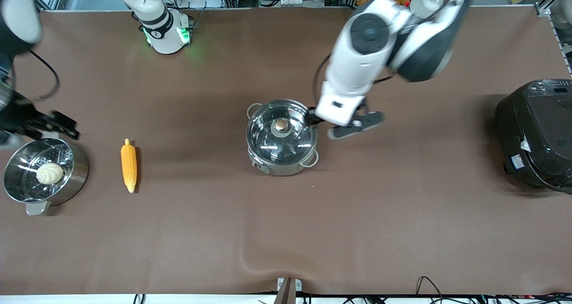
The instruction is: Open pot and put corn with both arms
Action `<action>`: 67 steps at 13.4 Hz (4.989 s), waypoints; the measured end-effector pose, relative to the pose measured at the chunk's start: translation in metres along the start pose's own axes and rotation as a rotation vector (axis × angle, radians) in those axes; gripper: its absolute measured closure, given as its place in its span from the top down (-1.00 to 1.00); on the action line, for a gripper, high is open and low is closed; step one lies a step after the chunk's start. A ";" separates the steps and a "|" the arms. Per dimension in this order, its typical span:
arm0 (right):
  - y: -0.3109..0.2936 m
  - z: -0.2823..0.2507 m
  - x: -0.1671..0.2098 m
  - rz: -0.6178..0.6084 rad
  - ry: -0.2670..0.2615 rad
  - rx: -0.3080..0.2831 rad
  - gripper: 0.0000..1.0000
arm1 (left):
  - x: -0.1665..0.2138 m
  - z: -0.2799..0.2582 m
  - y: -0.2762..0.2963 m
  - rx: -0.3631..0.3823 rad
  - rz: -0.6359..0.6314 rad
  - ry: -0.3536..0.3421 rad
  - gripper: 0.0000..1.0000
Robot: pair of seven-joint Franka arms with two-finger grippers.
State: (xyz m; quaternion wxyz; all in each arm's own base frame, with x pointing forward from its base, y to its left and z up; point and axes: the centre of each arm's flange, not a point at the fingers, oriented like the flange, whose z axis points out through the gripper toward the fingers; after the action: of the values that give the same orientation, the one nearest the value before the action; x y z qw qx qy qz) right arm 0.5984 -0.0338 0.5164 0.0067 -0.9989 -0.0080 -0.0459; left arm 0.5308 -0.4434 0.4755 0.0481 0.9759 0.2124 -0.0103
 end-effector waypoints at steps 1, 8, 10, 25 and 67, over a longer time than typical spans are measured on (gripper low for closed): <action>-0.001 0.029 -0.002 -0.002 -0.009 0.000 1.00 | -0.008 0.017 0.015 -0.014 -0.033 0.000 1.00; 0.021 0.234 -0.034 -0.213 -0.039 -0.017 1.00 | -0.047 0.103 0.056 0.002 -0.125 0.000 1.00; 0.026 0.275 -0.045 -0.298 -0.094 -0.006 1.00 | -0.065 0.115 0.062 0.024 -0.114 0.026 1.00; 0.049 0.324 -0.043 -0.447 -0.154 0.019 -0.09 | -0.075 0.139 0.064 0.062 -0.105 0.030 0.00; -0.308 0.021 -0.004 0.204 -0.140 0.062 1.00 | 0.237 0.057 -0.319 0.086 0.318 0.038 1.00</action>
State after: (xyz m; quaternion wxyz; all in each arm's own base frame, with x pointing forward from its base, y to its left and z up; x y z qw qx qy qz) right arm 0.5911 0.2740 0.4993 0.0414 -0.9946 0.0917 0.0250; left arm 0.6141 -0.0618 0.3808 0.0031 0.9984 0.0558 0.0070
